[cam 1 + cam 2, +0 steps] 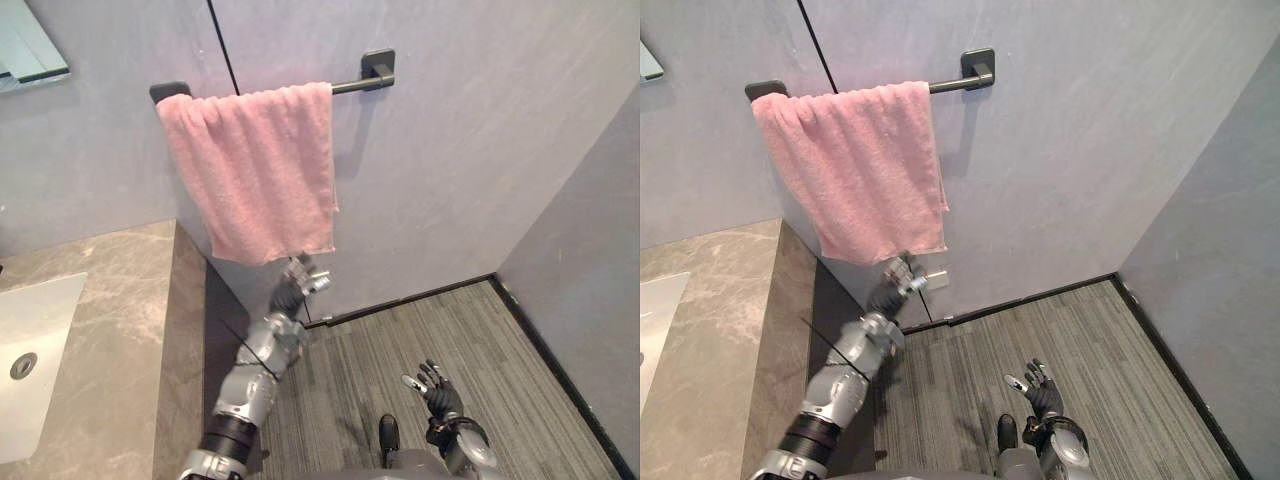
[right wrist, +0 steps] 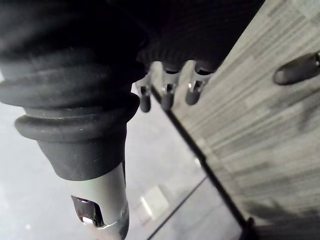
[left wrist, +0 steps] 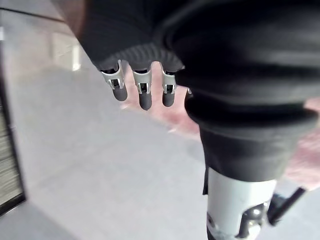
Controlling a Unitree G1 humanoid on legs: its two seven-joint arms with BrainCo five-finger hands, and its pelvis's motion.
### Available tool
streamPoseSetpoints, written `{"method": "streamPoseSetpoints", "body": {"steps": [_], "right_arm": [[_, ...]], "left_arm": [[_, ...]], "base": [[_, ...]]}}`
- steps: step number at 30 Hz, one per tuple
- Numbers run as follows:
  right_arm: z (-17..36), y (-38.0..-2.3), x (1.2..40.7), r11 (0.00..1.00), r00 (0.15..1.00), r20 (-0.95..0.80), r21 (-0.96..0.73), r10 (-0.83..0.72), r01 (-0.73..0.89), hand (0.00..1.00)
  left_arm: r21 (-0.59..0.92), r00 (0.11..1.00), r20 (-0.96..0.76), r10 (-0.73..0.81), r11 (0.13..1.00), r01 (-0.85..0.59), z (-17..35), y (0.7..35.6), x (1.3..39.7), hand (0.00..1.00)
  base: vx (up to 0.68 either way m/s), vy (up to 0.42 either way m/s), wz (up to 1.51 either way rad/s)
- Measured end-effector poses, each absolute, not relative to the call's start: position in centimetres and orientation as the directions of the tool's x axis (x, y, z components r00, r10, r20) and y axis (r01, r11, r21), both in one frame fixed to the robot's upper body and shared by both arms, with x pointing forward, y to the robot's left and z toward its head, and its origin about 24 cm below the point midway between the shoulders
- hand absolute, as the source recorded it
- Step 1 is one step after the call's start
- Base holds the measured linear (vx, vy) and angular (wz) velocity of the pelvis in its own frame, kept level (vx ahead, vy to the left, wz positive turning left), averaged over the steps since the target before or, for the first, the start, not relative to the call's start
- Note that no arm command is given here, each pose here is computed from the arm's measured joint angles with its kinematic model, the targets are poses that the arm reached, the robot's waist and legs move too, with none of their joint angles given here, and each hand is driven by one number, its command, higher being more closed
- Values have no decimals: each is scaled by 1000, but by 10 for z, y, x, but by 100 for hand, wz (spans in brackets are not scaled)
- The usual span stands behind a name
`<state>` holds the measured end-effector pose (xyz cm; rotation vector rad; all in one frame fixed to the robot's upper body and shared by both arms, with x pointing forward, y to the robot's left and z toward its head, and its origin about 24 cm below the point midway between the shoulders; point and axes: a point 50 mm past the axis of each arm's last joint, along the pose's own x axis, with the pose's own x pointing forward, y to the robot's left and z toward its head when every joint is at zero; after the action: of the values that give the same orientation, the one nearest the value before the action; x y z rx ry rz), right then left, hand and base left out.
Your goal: Organize washtable
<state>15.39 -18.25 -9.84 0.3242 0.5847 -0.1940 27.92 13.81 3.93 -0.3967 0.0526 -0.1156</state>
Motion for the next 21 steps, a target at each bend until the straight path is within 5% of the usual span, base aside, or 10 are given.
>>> {"method": "streamPoseSetpoints", "body": {"steps": [21], "right_arm": [[-70,-169,177,964,901,-429,259,62,57,0]], "left_arm": [[-145,942,302,148,983,-108,145,259,310,0]], "base": [[-46,21,11]]}}
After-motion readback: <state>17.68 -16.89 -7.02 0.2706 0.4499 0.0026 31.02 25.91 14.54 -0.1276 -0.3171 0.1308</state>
